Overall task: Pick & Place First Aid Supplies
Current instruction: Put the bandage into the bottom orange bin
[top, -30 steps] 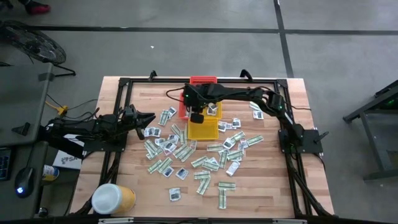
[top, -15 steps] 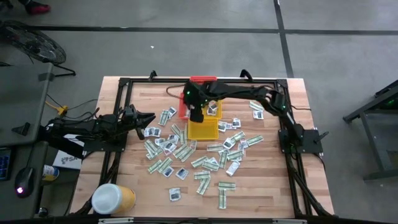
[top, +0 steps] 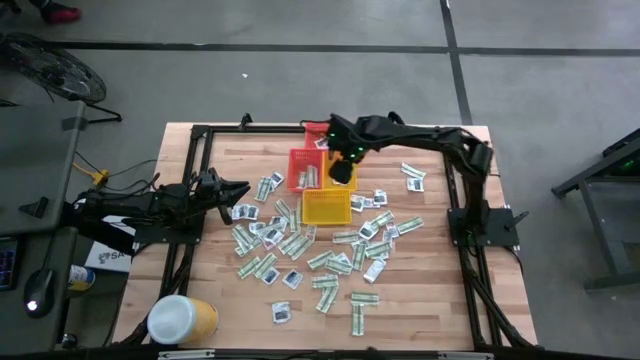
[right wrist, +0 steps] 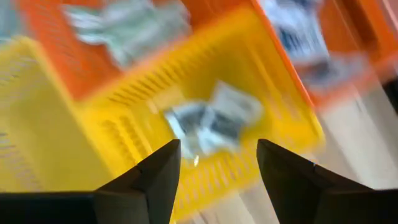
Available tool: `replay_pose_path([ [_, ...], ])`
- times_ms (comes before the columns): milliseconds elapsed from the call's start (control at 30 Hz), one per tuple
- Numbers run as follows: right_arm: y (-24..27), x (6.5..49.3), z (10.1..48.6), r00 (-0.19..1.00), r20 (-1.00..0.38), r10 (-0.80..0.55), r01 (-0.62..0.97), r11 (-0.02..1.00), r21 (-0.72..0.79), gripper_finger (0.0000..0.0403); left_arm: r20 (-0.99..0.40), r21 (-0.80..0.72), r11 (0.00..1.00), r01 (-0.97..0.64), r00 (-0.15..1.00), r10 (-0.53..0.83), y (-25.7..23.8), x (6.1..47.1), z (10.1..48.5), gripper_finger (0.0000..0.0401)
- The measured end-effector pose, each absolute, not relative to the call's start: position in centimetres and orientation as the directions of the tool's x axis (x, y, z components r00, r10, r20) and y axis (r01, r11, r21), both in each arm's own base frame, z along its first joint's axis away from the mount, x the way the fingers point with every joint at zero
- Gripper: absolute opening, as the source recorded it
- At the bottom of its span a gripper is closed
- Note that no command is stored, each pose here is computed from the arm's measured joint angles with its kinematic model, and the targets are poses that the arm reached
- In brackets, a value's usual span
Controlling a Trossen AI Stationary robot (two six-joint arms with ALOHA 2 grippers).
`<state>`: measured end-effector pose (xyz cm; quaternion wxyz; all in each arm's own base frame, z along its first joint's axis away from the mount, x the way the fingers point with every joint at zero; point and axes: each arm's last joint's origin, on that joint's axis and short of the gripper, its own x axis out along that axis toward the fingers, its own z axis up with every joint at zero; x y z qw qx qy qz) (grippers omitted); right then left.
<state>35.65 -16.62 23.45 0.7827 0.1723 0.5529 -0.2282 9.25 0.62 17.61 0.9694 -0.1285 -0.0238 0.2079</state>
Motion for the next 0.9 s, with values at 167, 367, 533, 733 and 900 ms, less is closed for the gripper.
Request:
replay_pose_path([
  [167, -17.1, 31.2, 22.1, 0.125, -0.965, -0.231, 0.702, 0.707, -0.079, 0.0189, -0.007, -0.259, 0.880, -0.397, 0.912, 0.409, 0.6, 9.2, 17.6, 0.0073],
  [367, -17.5, 27.7, 19.4, 0.009, -0.983, -0.181, 0.784, 0.611, -0.105, 0.0175, -0.007, -0.259, 0.880, -0.397, 0.912, 0.409, 0.6, 9.2, 17.6, 0.0073],
  [533, -18.2, 25.8, 17.2, 0.000, -0.995, -0.096, 0.843, 0.536, -0.051, 0.0179, -0.007, -0.259, 0.880, -0.397, 0.912, 0.409, 0.6, 9.2, 17.6, 0.0073],
  [733, -19.0, 24.0, 16.2, -0.069, -0.994, -0.086, 0.868, 0.486, -0.102, 0.0181, -0.007, -0.259, 0.881, -0.397, 0.913, 0.409, 0.6, 9.2, 17.6, 0.0073],
  [900, -20.0, 22.9, 16.0, -0.086, -0.994, -0.075, 0.890, 0.443, -0.110, 0.0181, -0.007, -0.259, 0.880, -0.397, 0.912, 0.409, 0.6, 9.2, 17.6, 0.0073],
])
